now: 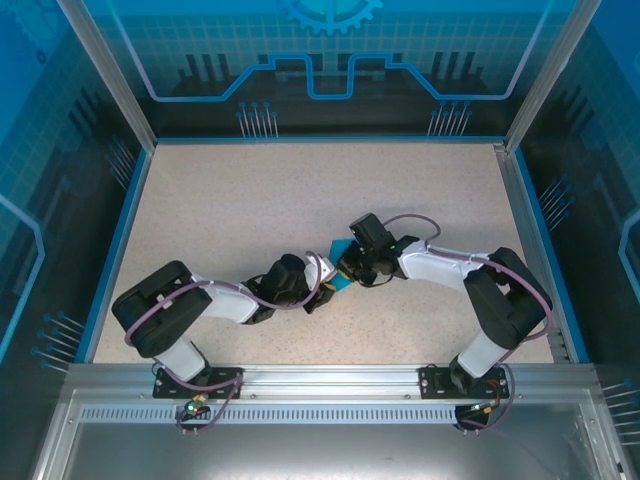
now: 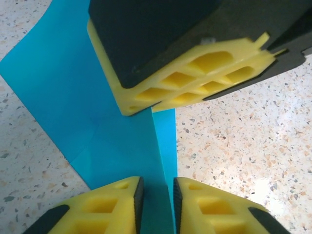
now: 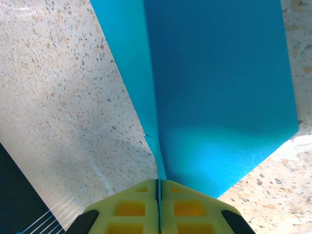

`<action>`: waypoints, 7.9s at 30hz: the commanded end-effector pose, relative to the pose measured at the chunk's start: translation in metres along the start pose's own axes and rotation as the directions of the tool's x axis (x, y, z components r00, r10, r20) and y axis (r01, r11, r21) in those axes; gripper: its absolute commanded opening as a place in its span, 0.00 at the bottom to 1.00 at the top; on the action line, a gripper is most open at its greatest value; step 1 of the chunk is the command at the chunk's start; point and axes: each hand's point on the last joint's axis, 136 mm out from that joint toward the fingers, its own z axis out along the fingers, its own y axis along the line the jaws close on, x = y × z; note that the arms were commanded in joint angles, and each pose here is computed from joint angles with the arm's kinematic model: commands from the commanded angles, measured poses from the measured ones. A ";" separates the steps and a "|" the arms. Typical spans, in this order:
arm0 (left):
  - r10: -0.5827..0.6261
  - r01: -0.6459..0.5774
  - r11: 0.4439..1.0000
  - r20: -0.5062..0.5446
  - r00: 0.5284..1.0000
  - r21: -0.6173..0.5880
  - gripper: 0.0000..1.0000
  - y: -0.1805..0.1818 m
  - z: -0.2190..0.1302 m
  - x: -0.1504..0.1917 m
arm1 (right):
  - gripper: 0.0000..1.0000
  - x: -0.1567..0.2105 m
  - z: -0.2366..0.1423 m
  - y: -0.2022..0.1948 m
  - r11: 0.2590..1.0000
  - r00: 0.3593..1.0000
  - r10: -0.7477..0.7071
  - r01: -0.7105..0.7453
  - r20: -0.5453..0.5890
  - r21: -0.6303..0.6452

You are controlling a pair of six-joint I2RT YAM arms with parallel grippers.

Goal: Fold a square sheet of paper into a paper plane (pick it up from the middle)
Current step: Fourth fold the wing at the center of the table.

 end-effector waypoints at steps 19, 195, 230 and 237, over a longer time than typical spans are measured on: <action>-0.290 0.290 0.957 0.017 0.957 0.003 0.03 0.001 -0.010 -0.001 | 0.59 -0.022 -0.045 0.005 0.882 0.888 -0.451 0.459 0.090 -0.111; -0.819 0.836 0.548 -0.214 0.533 -0.016 0.11 0.031 0.027 -0.037 | 0.27 -0.021 0.044 -0.120 0.848 0.946 -0.239 0.312 -0.217 0.428; -0.836 0.825 0.537 -0.244 0.491 -0.177 0.08 0.044 0.038 0.001 | 0.26 -0.022 0.045 -0.129 0.824 0.950 -0.220 0.303 -0.223 0.478; -0.838 0.823 0.534 -0.253 0.484 -0.193 0.04 0.044 0.038 0.008 | 0.26 -0.022 0.045 -0.127 0.829 0.949 -0.223 0.305 -0.224 0.469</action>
